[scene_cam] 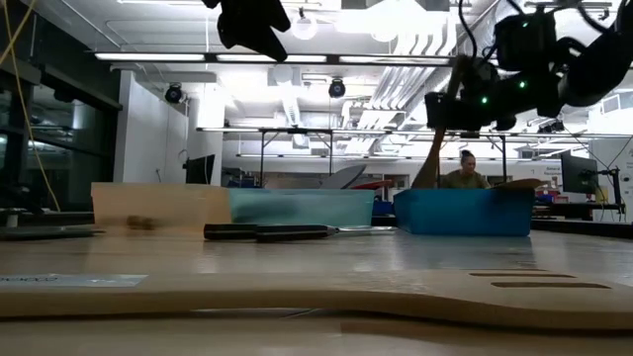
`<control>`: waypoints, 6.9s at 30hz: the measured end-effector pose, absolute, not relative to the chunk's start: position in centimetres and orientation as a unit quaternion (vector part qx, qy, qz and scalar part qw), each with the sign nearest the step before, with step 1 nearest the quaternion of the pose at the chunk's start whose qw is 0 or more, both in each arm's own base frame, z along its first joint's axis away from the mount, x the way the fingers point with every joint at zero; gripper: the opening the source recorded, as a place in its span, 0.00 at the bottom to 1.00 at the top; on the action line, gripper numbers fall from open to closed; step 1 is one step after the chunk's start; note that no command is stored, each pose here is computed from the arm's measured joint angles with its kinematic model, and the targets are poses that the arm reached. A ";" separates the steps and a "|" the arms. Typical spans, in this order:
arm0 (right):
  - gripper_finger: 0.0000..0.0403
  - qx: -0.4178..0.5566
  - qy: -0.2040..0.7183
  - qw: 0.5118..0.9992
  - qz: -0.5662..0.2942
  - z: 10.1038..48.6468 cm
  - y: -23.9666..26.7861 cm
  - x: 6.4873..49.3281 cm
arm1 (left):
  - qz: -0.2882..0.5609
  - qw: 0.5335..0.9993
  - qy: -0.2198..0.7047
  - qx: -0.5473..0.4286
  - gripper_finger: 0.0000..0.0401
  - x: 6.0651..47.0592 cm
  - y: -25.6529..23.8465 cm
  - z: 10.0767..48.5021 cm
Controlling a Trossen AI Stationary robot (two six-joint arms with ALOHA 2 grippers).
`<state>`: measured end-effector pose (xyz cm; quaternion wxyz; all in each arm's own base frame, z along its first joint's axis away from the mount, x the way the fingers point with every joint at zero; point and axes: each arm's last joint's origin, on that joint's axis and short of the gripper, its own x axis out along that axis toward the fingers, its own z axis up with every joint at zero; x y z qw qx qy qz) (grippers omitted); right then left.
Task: Pick & Place Kitchen Items
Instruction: Put the brown serving spoon into the blue bin, then put the brown serving spoon the blue bin
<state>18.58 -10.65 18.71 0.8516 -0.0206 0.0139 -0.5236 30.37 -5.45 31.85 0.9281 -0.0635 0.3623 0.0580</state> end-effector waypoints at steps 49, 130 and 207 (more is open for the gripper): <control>0.60 0.107 0.173 0.846 -0.492 13.2 -9.4 19.0 | 0.063 0.926 0.363 -0.078 0.67 30.3 -5.5 31.8; 0.60 0.171 0.094 0.936 -0.294 20.4 -4.9 14.0 | 0.089 0.888 0.435 -0.121 0.67 29.2 -5.3 30.8; 0.60 0.198 0.138 0.966 -0.098 18.4 7.6 15.1 | -0.029 0.797 0.594 -0.106 0.67 27.9 -21.9 20.2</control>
